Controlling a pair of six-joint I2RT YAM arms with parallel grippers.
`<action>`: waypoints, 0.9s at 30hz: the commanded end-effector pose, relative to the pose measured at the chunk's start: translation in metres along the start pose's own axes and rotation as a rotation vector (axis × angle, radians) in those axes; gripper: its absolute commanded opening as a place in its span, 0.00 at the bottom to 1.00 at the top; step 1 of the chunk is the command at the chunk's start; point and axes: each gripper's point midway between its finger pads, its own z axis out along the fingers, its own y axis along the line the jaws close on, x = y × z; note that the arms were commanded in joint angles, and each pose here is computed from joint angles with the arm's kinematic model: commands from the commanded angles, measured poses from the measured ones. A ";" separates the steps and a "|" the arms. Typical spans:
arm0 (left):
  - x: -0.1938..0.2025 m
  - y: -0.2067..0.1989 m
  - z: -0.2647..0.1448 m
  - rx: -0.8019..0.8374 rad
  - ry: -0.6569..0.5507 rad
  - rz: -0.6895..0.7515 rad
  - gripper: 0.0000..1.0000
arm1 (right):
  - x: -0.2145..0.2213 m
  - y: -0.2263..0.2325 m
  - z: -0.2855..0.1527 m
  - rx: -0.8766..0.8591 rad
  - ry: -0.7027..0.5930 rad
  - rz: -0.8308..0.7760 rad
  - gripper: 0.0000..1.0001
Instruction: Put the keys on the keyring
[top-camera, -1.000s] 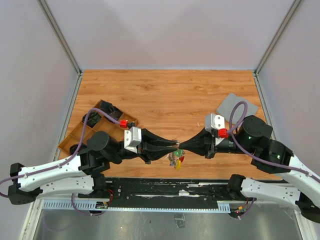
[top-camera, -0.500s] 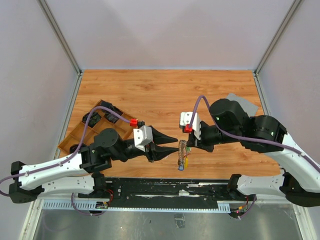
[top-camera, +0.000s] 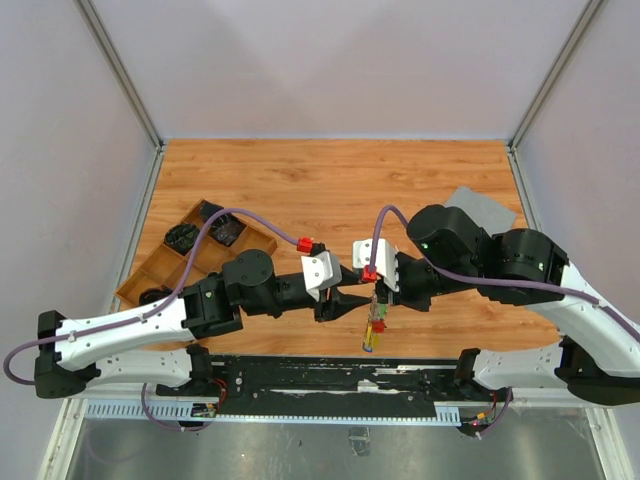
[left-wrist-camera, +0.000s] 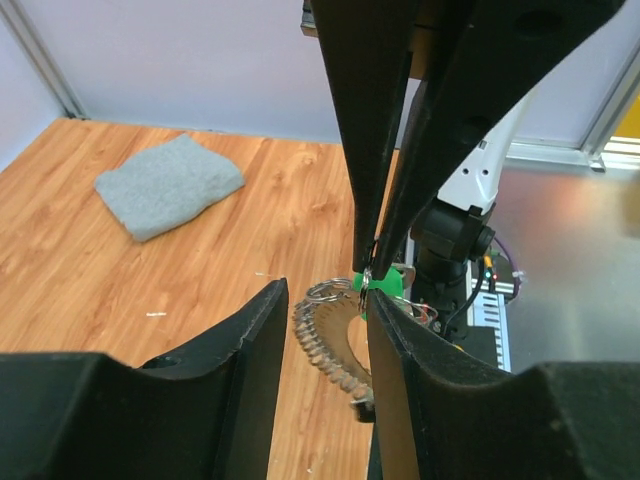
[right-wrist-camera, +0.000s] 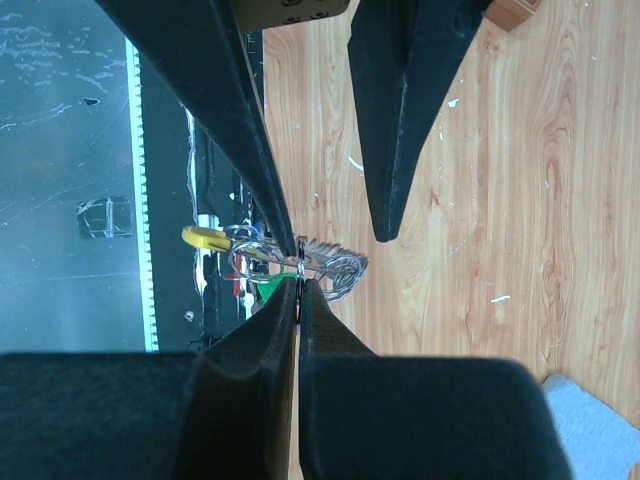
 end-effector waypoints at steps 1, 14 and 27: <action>-0.018 0.001 0.002 0.004 -0.037 0.019 0.43 | -0.013 0.001 -0.007 0.005 -0.054 -0.043 0.01; -0.015 -0.010 0.007 0.072 -0.024 0.030 0.27 | -0.021 -0.003 -0.007 0.030 -0.096 -0.047 0.01; -0.017 0.001 0.003 0.006 -0.039 0.010 0.00 | -0.040 -0.025 -0.016 0.184 -0.230 0.038 0.26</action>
